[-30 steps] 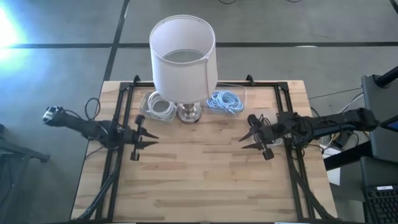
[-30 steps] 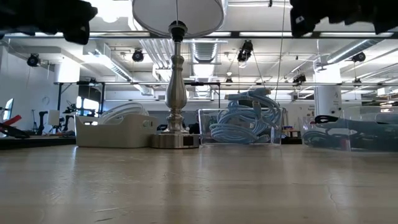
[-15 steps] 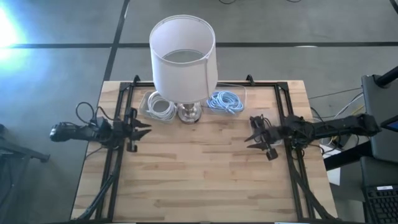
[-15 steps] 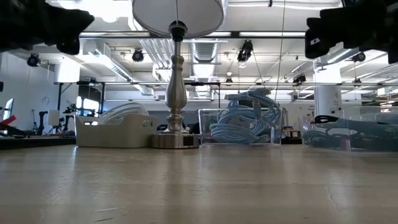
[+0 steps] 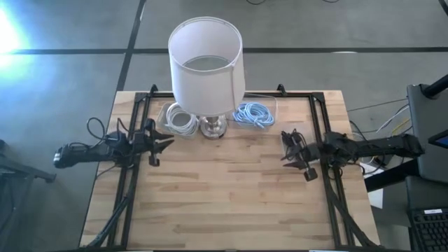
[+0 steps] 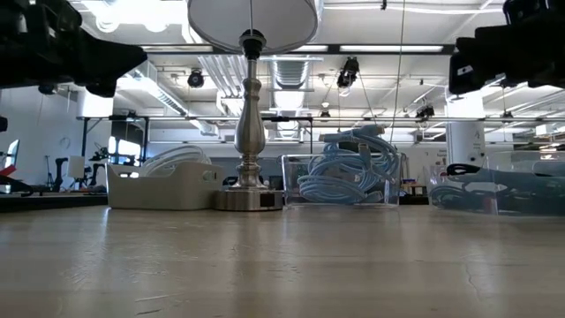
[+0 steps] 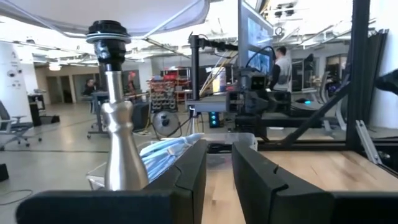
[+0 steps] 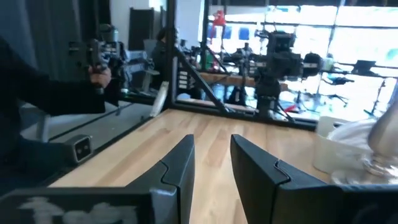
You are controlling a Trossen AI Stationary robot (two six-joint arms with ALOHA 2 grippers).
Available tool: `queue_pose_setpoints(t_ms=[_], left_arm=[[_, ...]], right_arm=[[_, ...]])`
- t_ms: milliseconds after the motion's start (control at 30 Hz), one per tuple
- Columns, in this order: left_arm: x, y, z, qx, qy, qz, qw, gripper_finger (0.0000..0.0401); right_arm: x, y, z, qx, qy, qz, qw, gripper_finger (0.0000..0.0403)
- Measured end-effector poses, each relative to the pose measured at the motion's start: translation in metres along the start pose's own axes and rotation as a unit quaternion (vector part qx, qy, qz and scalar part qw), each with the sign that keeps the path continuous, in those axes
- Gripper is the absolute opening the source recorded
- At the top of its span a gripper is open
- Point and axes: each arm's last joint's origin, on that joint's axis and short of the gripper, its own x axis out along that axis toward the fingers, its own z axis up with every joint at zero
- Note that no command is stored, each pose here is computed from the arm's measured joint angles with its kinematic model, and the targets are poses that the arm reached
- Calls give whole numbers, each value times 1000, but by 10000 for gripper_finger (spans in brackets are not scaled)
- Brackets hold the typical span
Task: Pick & Place USB Port
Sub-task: Return to Home Position
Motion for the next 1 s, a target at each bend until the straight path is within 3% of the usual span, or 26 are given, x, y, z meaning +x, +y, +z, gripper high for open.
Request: queue_pose_setpoints(t_ms=[333,533,1000], left_arm=[[0,2,-2,7,11,15,1000,81],[0,5,-5,19,28,64,997,81],[-1,5,-14,30,75,71,994,81]], right_arm=[[-21,-3,-2,3,8,-113,994,94],[-29,-9,-7,0,29,-242,970,100],[-28,-9,-8,-10,34,-247,968,79]])
